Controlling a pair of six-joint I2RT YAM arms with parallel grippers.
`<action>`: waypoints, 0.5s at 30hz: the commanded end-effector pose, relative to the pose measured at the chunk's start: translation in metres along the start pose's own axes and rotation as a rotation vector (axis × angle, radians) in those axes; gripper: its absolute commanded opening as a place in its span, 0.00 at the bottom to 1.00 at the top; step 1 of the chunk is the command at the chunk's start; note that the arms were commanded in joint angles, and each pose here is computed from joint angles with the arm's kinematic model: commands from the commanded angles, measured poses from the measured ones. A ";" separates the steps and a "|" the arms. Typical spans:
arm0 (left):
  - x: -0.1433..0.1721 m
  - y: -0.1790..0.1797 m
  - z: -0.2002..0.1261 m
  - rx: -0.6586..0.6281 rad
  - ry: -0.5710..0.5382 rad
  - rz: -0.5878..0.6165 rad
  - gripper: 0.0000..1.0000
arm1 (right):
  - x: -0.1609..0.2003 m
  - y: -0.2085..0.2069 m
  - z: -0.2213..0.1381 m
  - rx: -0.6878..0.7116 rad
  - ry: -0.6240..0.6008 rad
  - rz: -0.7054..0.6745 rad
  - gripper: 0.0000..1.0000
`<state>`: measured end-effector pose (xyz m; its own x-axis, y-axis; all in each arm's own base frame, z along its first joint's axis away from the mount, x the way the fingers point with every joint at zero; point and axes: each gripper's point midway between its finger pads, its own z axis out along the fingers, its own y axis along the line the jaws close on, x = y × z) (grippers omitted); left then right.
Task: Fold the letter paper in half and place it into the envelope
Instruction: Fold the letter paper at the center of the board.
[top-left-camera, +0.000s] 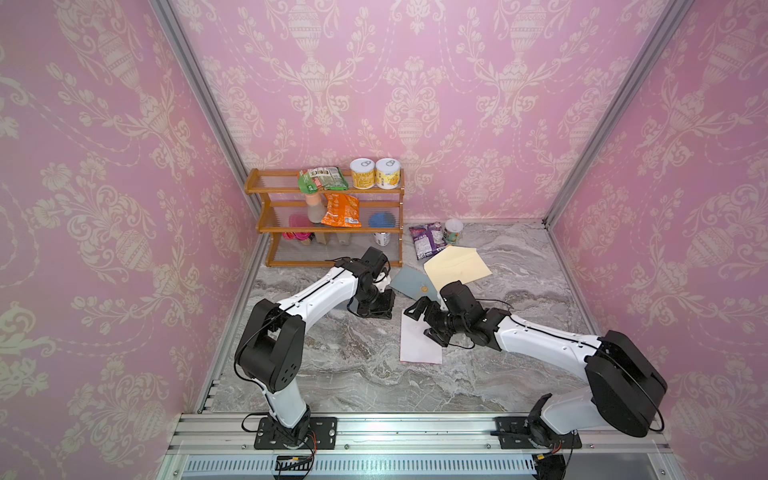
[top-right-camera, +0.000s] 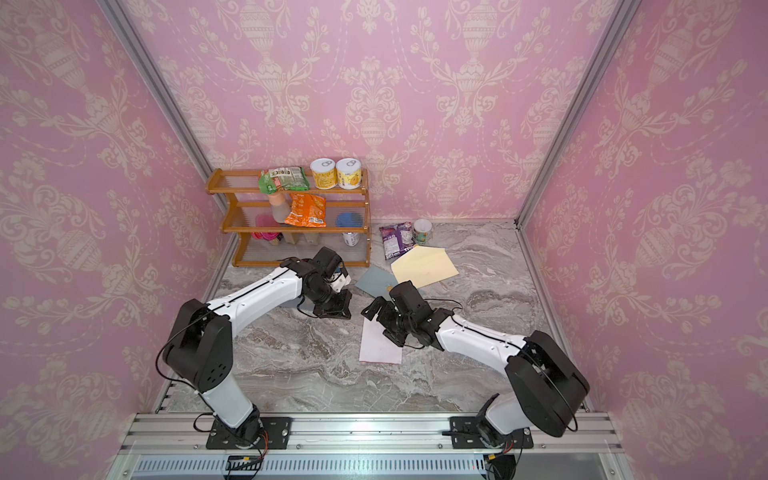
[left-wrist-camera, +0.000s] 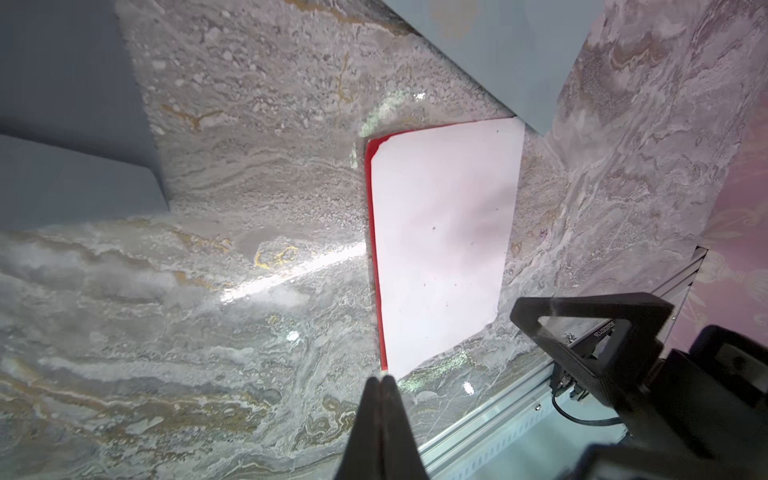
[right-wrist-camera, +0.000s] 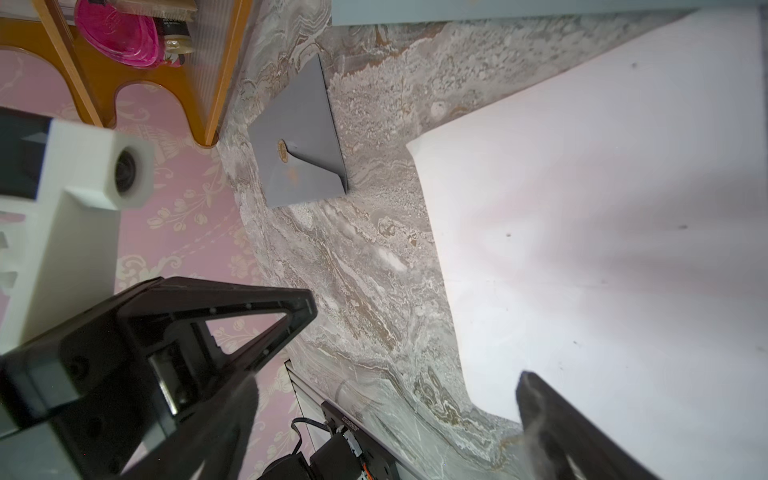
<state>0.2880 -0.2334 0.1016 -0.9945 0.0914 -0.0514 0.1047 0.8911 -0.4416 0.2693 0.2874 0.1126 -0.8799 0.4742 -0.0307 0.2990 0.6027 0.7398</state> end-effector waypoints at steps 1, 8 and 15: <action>-0.006 -0.003 0.001 0.005 0.010 0.008 0.00 | 0.000 -0.012 -0.017 0.098 -0.020 -0.041 1.00; -0.004 -0.005 0.028 0.050 0.070 -0.034 0.00 | -0.001 -0.066 -0.035 0.332 -0.038 0.003 1.00; 0.004 -0.012 0.047 0.066 0.109 -0.028 0.00 | -0.001 -0.109 -0.039 0.428 -0.029 0.088 1.00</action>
<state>0.2903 -0.2533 0.0663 -0.9939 0.1031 0.0382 0.0729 0.8782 -0.4727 0.2359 0.2164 0.0705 -0.8463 0.5327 -0.0075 0.4670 0.7485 0.4707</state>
